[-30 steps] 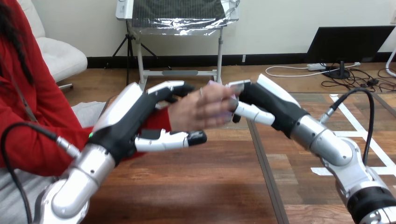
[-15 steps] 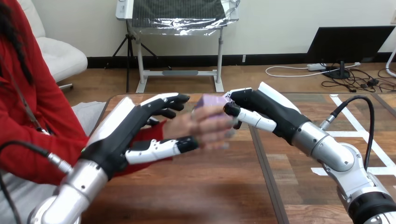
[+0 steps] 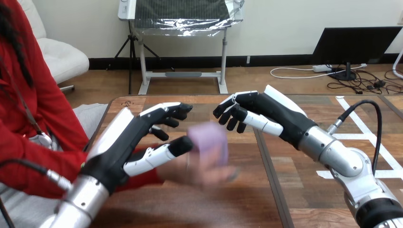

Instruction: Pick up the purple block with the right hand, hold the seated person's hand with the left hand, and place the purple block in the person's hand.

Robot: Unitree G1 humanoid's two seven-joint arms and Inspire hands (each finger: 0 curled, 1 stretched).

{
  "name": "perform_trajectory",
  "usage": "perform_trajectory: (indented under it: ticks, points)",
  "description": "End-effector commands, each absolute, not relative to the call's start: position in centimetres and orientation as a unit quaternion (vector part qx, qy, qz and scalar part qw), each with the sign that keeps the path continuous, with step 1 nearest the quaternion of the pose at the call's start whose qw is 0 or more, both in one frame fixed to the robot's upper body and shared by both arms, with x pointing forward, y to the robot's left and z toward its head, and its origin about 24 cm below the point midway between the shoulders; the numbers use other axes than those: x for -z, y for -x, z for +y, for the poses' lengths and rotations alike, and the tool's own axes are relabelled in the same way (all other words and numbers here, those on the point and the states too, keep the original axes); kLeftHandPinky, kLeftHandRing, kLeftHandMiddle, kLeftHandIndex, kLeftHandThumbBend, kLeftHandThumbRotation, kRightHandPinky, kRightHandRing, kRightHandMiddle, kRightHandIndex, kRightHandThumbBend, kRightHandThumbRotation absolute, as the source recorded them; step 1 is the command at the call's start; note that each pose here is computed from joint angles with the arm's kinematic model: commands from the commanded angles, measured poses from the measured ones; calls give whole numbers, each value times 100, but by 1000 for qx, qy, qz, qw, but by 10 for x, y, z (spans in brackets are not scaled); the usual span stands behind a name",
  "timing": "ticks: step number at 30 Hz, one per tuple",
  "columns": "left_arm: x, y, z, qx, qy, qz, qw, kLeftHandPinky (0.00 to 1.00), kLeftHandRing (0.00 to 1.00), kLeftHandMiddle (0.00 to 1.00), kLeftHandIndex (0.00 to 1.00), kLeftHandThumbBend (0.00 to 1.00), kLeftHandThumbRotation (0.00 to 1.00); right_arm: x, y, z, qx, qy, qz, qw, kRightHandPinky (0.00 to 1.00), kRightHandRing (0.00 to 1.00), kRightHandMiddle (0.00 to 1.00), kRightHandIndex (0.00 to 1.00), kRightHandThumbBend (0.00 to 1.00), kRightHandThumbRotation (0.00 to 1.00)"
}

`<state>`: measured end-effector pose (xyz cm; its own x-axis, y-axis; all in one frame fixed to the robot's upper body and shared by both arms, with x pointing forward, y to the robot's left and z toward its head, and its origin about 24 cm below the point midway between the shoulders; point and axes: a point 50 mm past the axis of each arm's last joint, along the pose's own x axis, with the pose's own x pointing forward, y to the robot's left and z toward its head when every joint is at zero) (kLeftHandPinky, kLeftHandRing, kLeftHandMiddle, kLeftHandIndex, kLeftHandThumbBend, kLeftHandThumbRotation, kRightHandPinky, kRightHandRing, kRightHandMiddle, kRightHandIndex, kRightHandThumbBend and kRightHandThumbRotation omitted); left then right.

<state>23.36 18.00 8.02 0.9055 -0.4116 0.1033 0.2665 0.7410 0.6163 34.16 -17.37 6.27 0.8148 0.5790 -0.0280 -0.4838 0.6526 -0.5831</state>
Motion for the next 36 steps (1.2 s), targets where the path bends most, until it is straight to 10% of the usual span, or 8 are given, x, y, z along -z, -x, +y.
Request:
perform_trajectory:
  ticks: [1, 18, 36]
  points:
    - [-83, -230, 182, 156, -282, -135, 937, 66, 77, 79, 78, 100, 100, -74, -342, -186, -271, 296, -105, 910, 49, 59, 63, 65, 100, 100]
    - [-62, -188, 182, 105, -224, -148, 958, 65, 74, 76, 75, 100, 100, -36, -297, -195, -233, 177, -111, 950, 49, 61, 68, 71, 95, 100]
    - [-51, -145, 180, 69, -97, -152, 981, 79, 80, 79, 76, 83, 100, 0, -221, -171, -201, -10, -79, 976, 83, 85, 86, 88, 84, 100]
